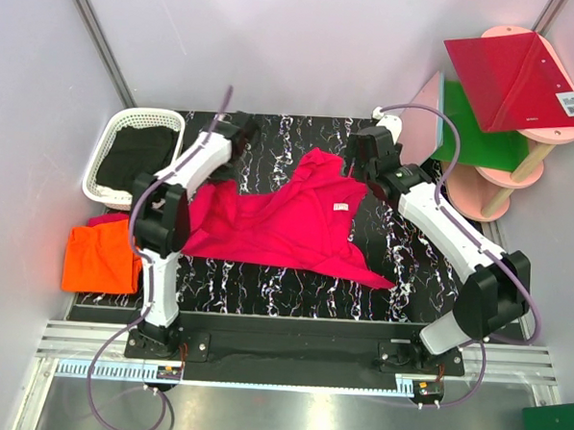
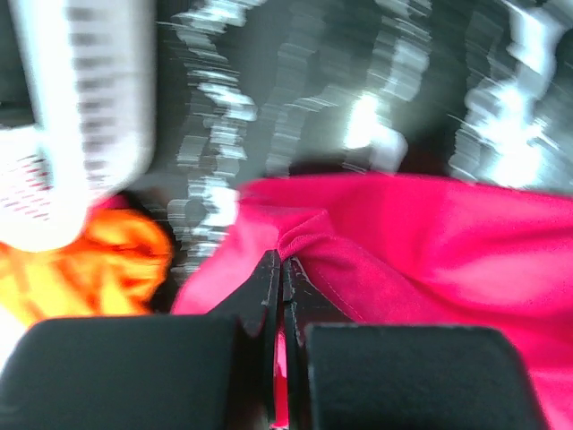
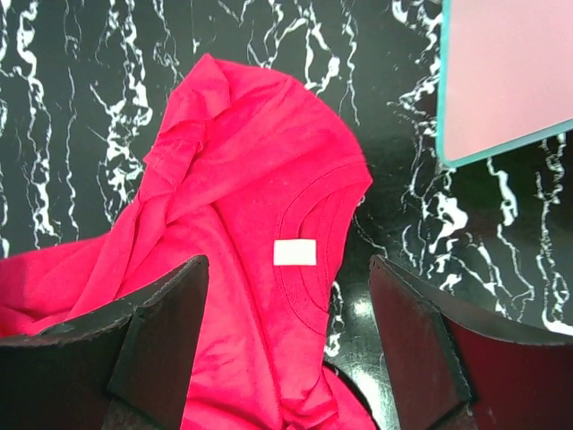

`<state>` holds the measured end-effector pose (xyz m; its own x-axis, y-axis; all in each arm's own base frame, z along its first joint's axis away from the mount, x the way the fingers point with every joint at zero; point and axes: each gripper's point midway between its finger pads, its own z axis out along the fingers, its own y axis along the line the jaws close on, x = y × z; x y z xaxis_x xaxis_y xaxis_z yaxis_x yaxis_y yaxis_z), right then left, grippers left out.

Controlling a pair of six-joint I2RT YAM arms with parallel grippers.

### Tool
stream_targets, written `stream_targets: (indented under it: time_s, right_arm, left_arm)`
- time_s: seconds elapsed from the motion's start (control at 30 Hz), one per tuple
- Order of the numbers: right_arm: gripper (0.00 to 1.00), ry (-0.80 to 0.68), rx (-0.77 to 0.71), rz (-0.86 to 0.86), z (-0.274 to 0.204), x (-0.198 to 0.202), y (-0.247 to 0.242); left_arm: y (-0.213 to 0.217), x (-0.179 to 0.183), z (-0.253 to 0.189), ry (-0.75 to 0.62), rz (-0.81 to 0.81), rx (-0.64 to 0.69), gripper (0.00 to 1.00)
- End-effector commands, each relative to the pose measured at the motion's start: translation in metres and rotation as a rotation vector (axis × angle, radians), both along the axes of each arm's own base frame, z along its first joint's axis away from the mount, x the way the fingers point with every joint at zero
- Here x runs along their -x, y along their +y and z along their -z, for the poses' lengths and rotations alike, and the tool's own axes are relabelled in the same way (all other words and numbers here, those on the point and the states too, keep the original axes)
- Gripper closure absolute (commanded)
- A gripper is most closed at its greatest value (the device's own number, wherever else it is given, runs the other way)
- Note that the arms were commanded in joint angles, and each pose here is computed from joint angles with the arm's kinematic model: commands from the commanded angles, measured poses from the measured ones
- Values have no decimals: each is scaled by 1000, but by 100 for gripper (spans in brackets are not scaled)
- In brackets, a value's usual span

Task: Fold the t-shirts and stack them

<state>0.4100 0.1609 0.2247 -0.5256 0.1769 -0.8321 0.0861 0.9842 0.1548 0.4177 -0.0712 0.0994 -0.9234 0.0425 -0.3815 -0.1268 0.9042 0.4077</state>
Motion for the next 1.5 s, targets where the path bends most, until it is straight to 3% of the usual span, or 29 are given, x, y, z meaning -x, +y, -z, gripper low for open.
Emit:
stream_targets:
  time_s: [0.0,0.2,0.37,0.77,0.9,0.97,1.2,1.27,1.37,1.47]
  right_arm:
    - [20,54,-54,-79,16,-6,23]
    - [21,231,-114,-172,78,-34,69]
    - [23,262,-203,-179,89,-63,96]
    - [28,248,-234,-187,118,-125,130]
    - [32,317,-230,-167,154,-134,137]
    - [42,312,-239,-173,150,-140,141]
    - [48,267,-209,-120,144,-160,138]
    - [54,257,-190,-114,147,-163,136]
    - [97,233,-178,-128,143,-169,138]
    - [100,205,-180,-125,131,-173,137]
  left_arm:
    - [61,2,-43,-102,-155,-111,100]
    - [101,10,-43,-82,-255,-187,100]
    - [130,16,-51,-92,-336,-211,100]
    - [137,19,-55,-76,-318,-223,100]
    - [135,20,-52,-67,-311,-210,100]
    - [135,20,-51,-63,-308,-209,100]
    - [134,20,-46,-48,-301,-204,100]
    - [134,20,-43,-40,-299,-205,100]
    - [133,19,-42,-36,-296,-204,100]
    - [133,19,-42,-36,-295,-204,100]
